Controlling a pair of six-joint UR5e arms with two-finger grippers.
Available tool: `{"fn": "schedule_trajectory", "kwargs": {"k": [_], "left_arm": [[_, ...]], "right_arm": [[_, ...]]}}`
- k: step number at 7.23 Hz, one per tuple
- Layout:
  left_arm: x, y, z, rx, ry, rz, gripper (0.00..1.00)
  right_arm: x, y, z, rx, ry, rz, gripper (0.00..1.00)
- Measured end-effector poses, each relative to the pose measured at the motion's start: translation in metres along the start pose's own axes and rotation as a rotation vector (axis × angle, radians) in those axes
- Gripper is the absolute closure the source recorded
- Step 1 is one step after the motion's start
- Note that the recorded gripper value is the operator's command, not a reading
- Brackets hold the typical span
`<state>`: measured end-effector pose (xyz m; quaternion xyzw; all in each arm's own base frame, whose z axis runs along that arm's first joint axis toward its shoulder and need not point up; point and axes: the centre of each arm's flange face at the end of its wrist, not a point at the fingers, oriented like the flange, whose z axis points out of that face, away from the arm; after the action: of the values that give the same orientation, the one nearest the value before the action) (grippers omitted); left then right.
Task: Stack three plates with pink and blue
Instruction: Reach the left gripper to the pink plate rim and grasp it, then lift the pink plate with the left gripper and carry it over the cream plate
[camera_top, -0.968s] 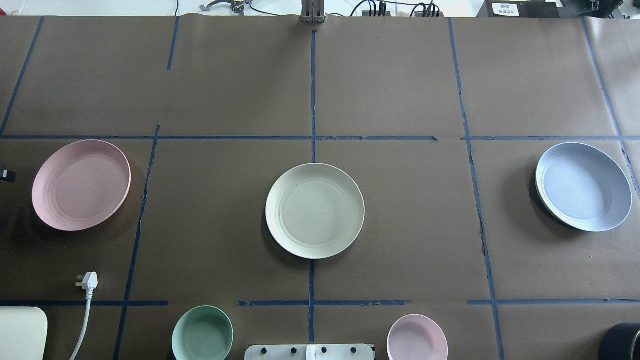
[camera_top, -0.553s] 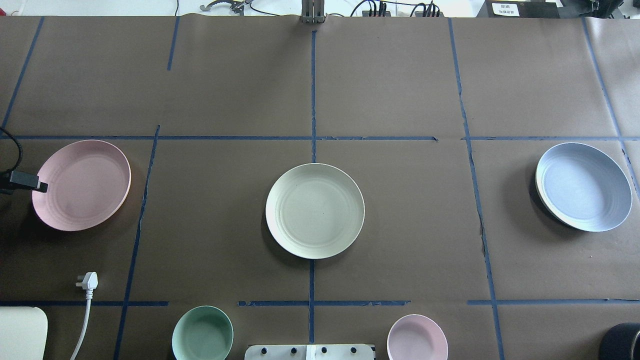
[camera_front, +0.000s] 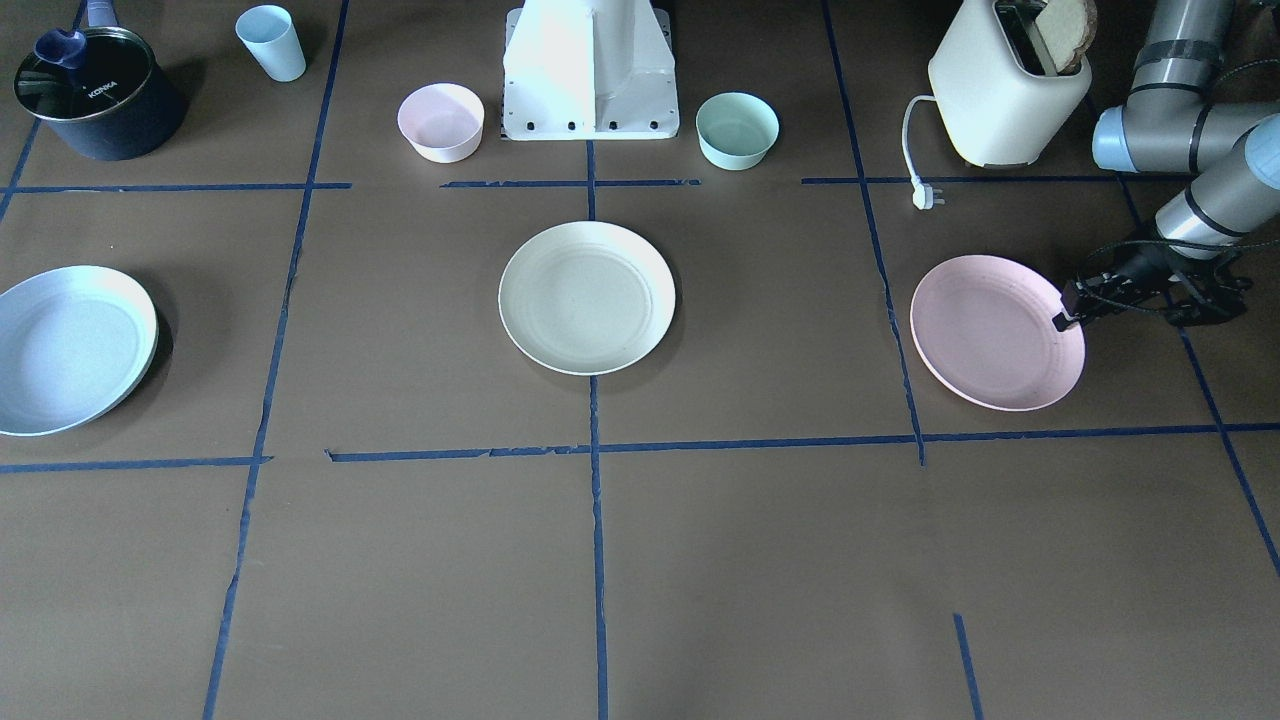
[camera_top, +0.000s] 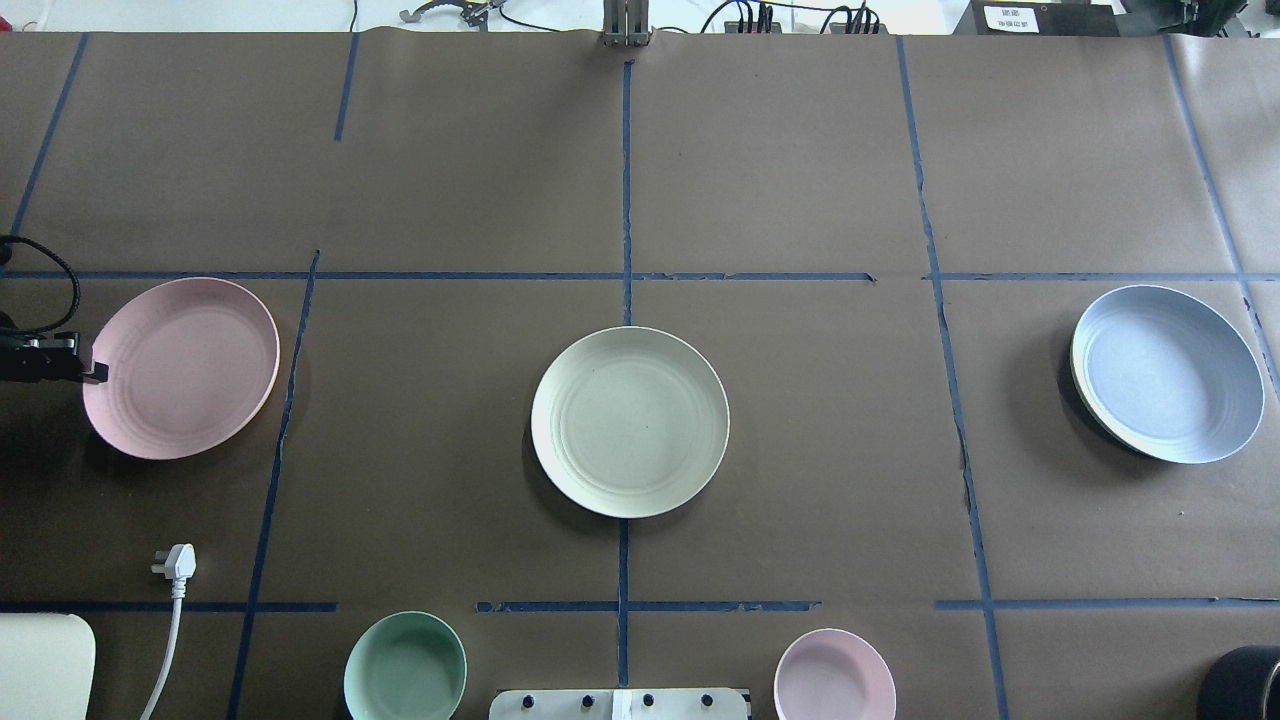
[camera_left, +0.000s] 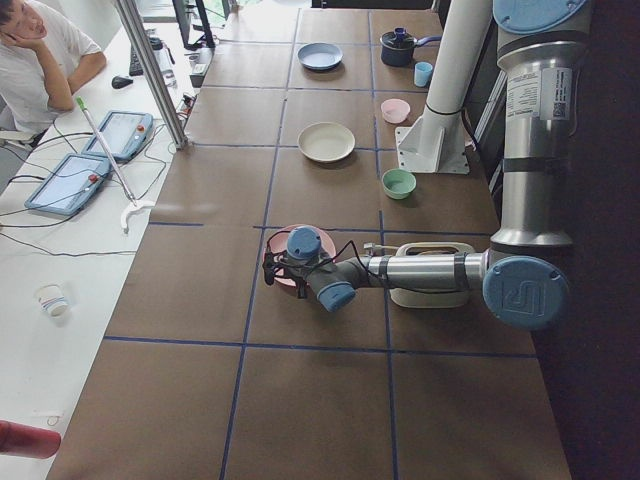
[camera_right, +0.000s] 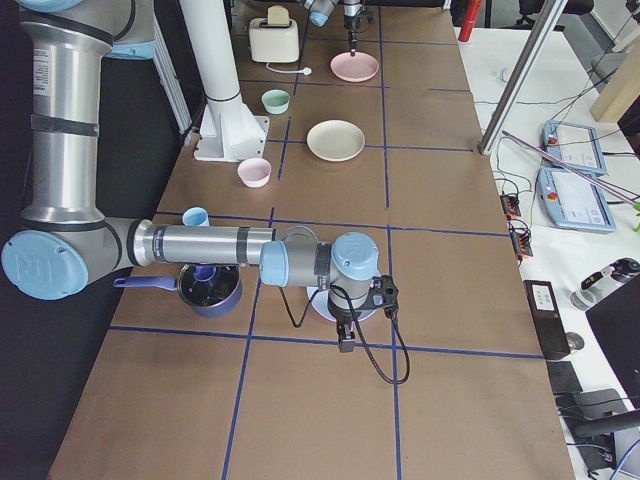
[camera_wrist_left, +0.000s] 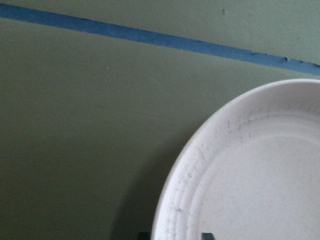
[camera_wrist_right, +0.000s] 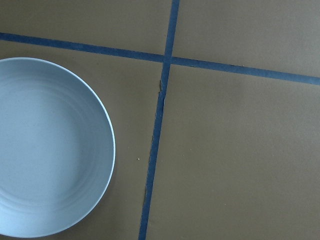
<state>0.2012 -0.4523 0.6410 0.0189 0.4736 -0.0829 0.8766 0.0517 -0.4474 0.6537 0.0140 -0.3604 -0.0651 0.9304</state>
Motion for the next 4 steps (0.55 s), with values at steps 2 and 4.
{"fn": "schedule_trajectory", "kwargs": {"k": [2, 4], "left_arm": [[0.007, -0.001, -0.002, -0.008, 0.014, -0.003, 1.00], [0.041, -0.006, -0.009, -0.046, 0.082, 0.016, 1.00]], "right_arm": [[0.000, 0.000, 0.000, 0.001, 0.000, -0.001, 0.00], [-0.001, 0.000, -0.001, 0.002, 0.000, -0.001, 0.00]]}}
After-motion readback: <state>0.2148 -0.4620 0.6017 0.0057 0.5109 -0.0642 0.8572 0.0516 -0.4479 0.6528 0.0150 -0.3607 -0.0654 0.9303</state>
